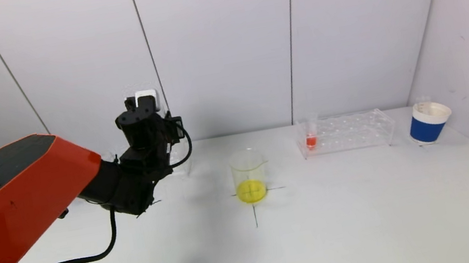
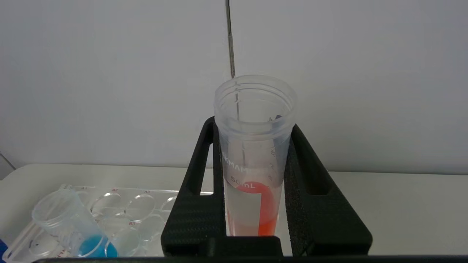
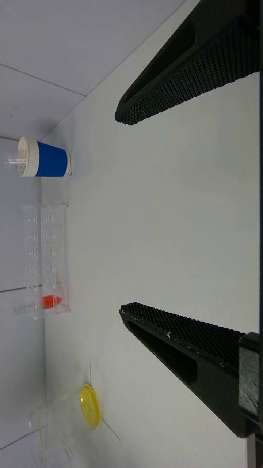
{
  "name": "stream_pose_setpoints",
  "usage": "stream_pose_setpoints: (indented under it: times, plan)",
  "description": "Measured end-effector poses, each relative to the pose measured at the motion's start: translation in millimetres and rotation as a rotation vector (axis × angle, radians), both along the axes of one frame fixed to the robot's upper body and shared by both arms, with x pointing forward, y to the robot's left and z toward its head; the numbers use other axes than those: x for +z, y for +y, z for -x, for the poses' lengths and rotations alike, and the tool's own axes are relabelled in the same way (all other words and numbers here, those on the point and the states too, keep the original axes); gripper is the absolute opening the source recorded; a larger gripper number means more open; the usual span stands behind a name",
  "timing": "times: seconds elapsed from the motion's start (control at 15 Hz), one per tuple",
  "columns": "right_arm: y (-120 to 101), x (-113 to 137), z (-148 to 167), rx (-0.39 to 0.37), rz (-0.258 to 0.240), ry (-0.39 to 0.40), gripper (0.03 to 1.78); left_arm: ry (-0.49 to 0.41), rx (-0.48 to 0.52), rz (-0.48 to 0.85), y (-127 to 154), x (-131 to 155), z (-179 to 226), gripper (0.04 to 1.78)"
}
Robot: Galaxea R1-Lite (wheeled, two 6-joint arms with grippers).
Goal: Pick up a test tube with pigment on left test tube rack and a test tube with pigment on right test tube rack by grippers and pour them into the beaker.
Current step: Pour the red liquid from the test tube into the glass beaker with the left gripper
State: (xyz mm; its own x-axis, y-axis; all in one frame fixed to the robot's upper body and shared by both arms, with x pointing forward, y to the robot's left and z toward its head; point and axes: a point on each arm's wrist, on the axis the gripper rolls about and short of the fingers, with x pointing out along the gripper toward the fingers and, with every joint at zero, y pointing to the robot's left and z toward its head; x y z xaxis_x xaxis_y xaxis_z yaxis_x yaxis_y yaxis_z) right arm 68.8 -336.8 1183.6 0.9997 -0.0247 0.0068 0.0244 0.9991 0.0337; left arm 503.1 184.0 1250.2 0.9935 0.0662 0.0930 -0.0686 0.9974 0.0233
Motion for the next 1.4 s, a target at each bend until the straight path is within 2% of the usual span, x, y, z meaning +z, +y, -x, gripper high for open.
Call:
stream_pose_setpoints:
  times: [0.27,0.6,0.8,1.07,1.4]
  plan:
    - [0.0,0.0,0.0,0.000,0.000,0.000,1.77,-0.002,-0.028,-0.029,-0.4,33.4,3.9,0.47]
    - [0.0,0.0,0.0,0.000,0.000,0.000,1.77,-0.023,-0.152,-0.120,-17.7,76.0,9.5,0.47]
    - [0.0,0.0,0.0,0.000,0.000,0.000,1.77,-0.023,-0.291,-0.197,-37.7,82.0,17.5,0.47]
    - [0.0,0.0,0.0,0.000,0.000,0.000,1.77,-0.064,-0.372,-0.271,-51.4,87.2,15.2,0.47]
    - [0.0,0.0,0.0,0.000,0.000,0.000,1.77,0.026,-0.562,-0.366,-56.8,79.0,15.3,0.47]
